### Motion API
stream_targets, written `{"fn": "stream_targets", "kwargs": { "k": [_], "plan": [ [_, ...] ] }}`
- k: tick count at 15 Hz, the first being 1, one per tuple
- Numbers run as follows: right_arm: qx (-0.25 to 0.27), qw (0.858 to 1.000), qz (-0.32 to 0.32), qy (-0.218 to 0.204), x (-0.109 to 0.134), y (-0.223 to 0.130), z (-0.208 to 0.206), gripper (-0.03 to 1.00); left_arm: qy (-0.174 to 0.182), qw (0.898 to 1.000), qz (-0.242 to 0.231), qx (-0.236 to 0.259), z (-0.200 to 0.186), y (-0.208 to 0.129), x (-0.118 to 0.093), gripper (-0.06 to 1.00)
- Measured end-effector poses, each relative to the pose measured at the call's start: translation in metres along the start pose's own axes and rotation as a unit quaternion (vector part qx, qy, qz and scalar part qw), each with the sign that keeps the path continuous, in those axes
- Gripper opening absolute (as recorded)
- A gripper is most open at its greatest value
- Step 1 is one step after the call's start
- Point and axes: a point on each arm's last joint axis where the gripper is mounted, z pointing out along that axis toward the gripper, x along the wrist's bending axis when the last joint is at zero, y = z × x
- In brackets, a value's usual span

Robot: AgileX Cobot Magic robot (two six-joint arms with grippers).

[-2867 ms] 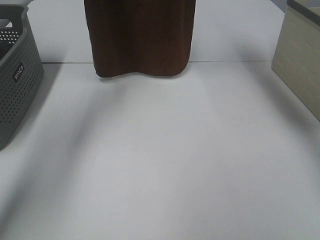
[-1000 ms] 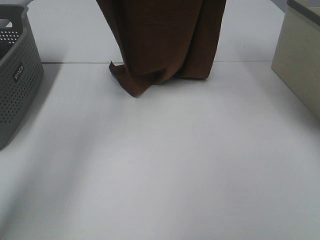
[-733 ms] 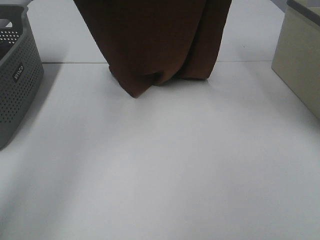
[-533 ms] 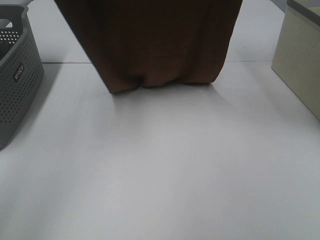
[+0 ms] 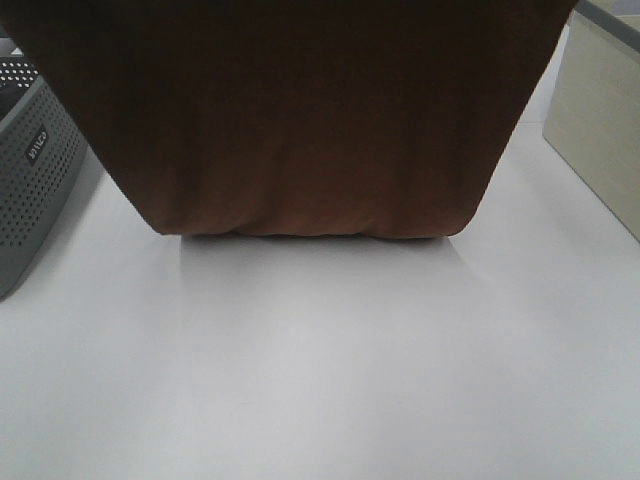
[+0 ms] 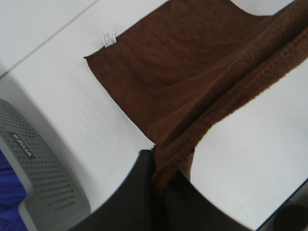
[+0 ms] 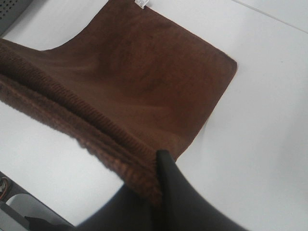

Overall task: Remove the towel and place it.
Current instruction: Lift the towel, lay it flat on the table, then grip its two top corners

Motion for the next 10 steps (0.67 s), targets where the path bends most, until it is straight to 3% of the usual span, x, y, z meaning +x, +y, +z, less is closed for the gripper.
{"fn": "stream_targets", "kwargs": {
  "k": [2, 6, 10],
  "plan": [
    [0.024, 1.000, 0.006, 0.004, 0.004, -0.029, -0.001, 0.01, -0.045, 0.999, -0.002, 0.024, 0.012, -0.022, -0.012, 0.00],
    [0.059, 0.997, 0.025, 0.030, 0.011, -0.064, 0.007, 0.01, -0.074, 0.996, -0.015, 0.055, 0.021, -0.049, -0.023, 0.00],
    [0.107, 0.992, 0.044, 0.047, 0.014, -0.100, 0.023, 0.01, -0.131, 0.983, -0.014, 0.127, 0.053, -0.087, -0.046, 0.00]
  ]
}}
